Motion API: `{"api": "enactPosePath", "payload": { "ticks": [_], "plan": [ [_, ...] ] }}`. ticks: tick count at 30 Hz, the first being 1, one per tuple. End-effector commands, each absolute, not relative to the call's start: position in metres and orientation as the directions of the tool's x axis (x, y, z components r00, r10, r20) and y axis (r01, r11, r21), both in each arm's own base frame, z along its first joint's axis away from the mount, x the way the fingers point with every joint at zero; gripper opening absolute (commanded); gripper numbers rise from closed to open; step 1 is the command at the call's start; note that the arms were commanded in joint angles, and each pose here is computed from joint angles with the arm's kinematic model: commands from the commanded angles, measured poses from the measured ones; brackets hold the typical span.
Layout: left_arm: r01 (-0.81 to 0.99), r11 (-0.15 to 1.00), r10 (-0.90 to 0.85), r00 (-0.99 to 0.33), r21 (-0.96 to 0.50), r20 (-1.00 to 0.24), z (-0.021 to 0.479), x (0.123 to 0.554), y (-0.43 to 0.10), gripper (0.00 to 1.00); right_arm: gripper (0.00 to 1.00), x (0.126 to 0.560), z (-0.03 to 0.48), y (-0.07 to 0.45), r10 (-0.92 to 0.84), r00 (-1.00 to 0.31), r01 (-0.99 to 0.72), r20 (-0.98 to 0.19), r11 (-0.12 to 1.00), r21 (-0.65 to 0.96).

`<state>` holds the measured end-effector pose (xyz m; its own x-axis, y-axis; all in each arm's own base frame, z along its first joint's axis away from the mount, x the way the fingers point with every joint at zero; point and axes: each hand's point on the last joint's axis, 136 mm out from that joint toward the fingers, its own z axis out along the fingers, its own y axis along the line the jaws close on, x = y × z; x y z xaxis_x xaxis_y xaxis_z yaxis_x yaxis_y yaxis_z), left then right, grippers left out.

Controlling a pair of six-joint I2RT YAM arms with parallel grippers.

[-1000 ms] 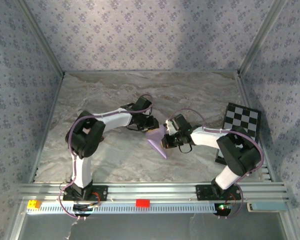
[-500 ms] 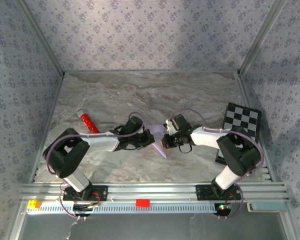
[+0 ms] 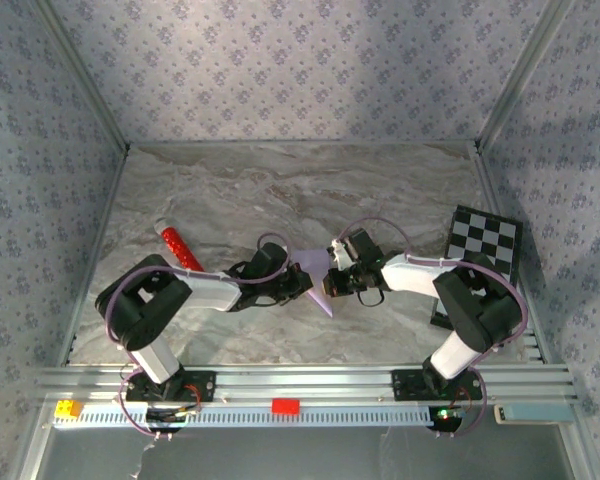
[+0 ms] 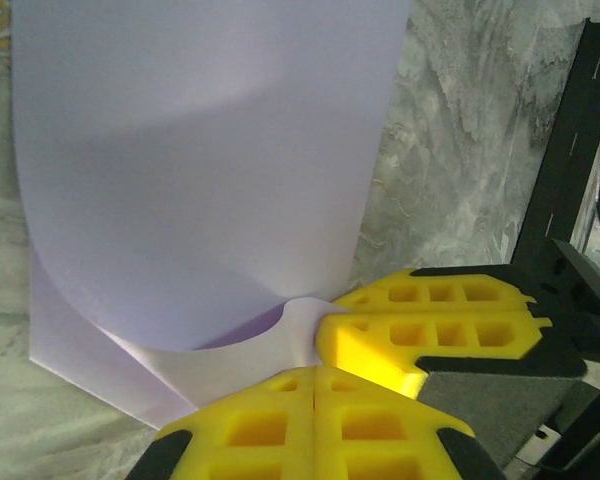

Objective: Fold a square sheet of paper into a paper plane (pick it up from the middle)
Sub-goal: Third fold the triangle at the center of the table.

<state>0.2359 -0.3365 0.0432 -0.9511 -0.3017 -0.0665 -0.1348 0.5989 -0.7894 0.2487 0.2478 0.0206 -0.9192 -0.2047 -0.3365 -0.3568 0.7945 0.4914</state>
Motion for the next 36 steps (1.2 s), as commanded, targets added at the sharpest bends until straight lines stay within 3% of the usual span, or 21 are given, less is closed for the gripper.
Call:
{"api": "enactPosePath", "payload": {
  "ticks": [1,26,30,36],
  "plan": [
    [-0.137,0.591,-0.319,-0.945,-0.795,-0.075,0.042,0.24,-0.34,0.0,0.0,0.241,0.005,0.233,-0.195,-0.938,-0.312,-0.287,0.834,0.455],
    [-0.174,0.683,-0.309,-0.949,-0.71,-0.065,0.007,0.228,-0.326,0.0,0.0,0.251,0.028,0.246,-0.188,-0.926,-0.338,-0.328,0.8,0.496],
    [-0.136,0.651,-0.301,-0.949,-0.747,-0.089,0.026,0.233,-0.334,0.02,0.0,0.251,0.027,0.246,-0.198,-0.926,-0.342,-0.323,0.802,0.489],
    [-0.029,0.649,-0.262,-0.947,-0.76,-0.188,0.072,0.251,-0.344,0.13,0.0,0.247,0.02,0.245,-0.199,-0.932,-0.333,-0.304,0.804,0.493]
  ]
}}
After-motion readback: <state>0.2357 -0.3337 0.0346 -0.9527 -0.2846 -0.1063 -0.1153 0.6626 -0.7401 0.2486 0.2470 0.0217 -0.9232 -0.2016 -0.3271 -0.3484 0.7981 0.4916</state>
